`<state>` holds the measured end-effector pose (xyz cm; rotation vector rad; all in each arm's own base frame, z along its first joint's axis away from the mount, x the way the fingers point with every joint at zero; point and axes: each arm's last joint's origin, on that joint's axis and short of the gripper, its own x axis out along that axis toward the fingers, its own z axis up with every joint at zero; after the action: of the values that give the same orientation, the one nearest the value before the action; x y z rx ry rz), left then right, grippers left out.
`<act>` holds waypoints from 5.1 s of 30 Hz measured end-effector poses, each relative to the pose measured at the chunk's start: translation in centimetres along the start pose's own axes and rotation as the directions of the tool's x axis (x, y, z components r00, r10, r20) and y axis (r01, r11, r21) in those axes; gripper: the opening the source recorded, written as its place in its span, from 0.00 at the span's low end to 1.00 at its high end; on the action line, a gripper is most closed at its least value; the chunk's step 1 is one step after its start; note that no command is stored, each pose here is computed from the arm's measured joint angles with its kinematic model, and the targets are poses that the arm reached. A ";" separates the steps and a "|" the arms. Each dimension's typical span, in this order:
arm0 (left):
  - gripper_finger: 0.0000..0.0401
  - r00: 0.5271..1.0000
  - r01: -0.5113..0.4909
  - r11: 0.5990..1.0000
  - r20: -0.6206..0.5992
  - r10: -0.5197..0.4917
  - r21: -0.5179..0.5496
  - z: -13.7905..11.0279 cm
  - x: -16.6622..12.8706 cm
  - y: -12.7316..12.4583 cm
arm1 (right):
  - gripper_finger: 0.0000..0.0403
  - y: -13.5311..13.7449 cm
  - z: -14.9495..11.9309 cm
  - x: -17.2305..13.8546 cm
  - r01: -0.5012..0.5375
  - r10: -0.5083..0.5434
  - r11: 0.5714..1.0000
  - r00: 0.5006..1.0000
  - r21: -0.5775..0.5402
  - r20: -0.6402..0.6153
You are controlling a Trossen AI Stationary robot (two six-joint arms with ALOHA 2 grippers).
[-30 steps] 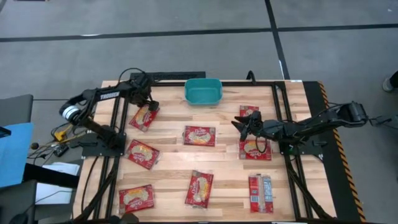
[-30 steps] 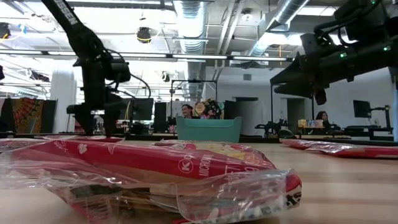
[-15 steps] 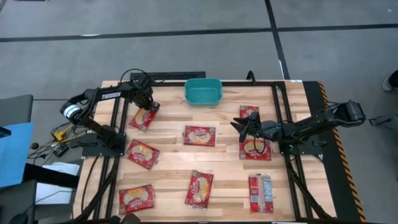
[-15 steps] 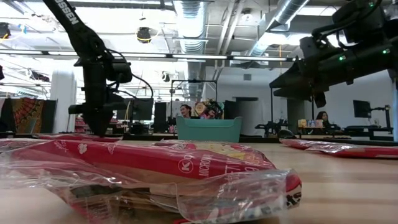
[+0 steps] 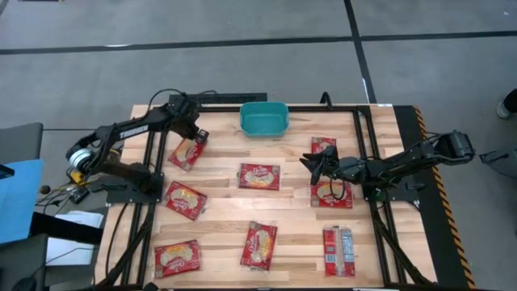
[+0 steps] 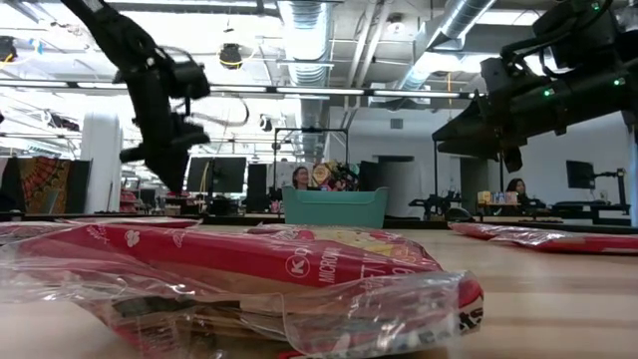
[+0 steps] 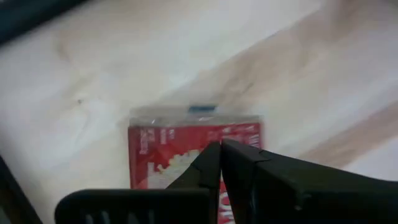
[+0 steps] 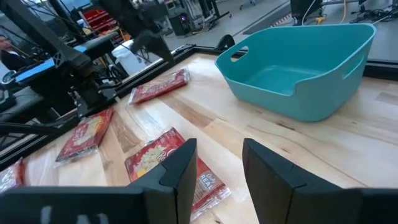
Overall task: Sort popcorn bags into baskets
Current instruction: Put the red popcorn bag into the blue bin
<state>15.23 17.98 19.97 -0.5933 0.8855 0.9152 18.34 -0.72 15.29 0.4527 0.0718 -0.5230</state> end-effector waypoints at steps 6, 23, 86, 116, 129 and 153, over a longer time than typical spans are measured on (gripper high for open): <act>0.01 0.990 -0.079 0.994 0.110 0.087 -0.075 0.1 -2.3 -0.1 | 0.36 0.1 0.1 0.0 -0.007 0.007 1.000 1.000 0.011 0.012; 0.76 0.958 -0.266 0.936 -0.173 0.230 -0.232 0.6 4.7 3.4 | 0.48 0.7 -0.3 -0.4 -0.057 0.056 0.997 0.998 -0.053 -0.016; 0.10 0.981 -0.163 0.985 -0.100 0.168 0.051 -1.7 -5.9 -7.1 | 0.59 7.9 -1.5 9.5 -0.153 0.157 0.972 0.988 -0.176 0.008; 0.47 0.795 -0.100 0.909 -0.516 0.318 0.405 -6.3 6.1 -7.6 | 0.56 7.2 -1.0 6.9 -0.167 0.164 0.967 0.986 -0.192 -0.028; 0.02 0.783 -0.110 0.918 -0.536 0.316 0.381 -5.6 6.1 -7.0 | 0.55 7.6 -1.3 6.6 -0.183 0.178 0.963 0.983 -0.196 -0.043; 0.00 0.900 0.310 0.951 0.322 -0.292 -0.006 -2.4 -9.5 -14.1 | 0.56 9.4 0.1 8.8 -0.232 0.242 0.901 0.970 -0.366 -0.019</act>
<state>23.52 5.15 27.91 -0.5920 0.4603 0.7279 30.65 2.32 17.53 0.0842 0.0846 -0.2649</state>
